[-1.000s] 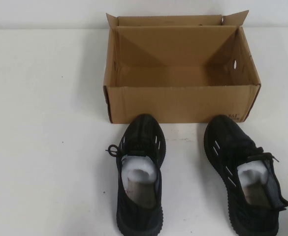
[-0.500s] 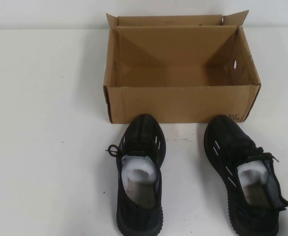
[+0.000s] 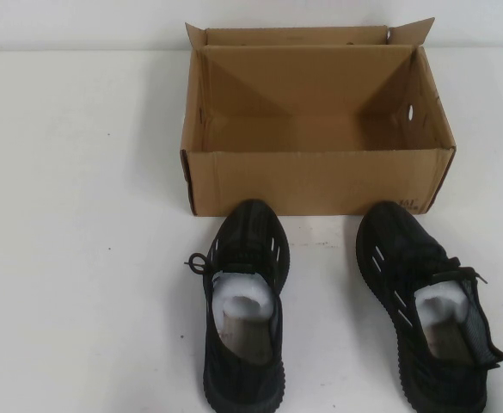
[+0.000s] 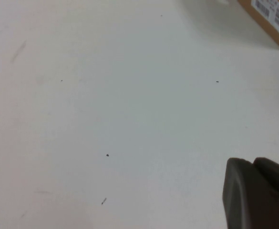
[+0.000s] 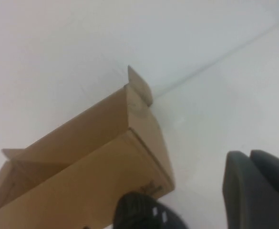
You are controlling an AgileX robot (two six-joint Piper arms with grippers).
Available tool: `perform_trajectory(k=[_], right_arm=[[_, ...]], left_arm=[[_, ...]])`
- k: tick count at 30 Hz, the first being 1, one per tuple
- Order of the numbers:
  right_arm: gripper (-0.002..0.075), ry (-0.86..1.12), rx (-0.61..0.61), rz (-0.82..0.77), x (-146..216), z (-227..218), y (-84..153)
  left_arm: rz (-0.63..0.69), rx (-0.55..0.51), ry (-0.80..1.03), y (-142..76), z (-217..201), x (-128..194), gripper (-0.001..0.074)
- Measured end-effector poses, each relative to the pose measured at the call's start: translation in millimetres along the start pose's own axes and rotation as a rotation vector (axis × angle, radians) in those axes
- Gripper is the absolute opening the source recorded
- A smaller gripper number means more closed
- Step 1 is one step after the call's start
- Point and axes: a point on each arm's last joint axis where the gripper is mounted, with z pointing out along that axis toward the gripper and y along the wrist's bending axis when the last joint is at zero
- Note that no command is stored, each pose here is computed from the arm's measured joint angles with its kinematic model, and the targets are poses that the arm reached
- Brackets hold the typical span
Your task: Put shoes into padded shoe box
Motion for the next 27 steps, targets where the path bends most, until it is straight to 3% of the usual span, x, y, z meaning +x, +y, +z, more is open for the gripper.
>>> perform_trajectory(k=[5,10,15,20,27], right_arm=[[-0.0008,0.129,-0.035,0.015,-15,0,24],[-0.0008,0.411,0.003,-0.073,-36,13,53],[-0.0008,0.705,0.091,-0.154,-45,33,64],[-0.0008,0.877,0.135,-0.243,-55,52,69],[-0.0008,1.090,0.103,-0.388,-68,105,79]], left_arm=[[0.000,0.000,0.000,0,0,0,0.0000],[0.000,0.000,0.000,0,0,0,0.0000],[0.000,0.000,0.000,0,0,0,0.0000],[0.000,0.000,0.000,0,0,0,0.0000],[0.000,0.000,0.000,0,0,0,0.0000]])
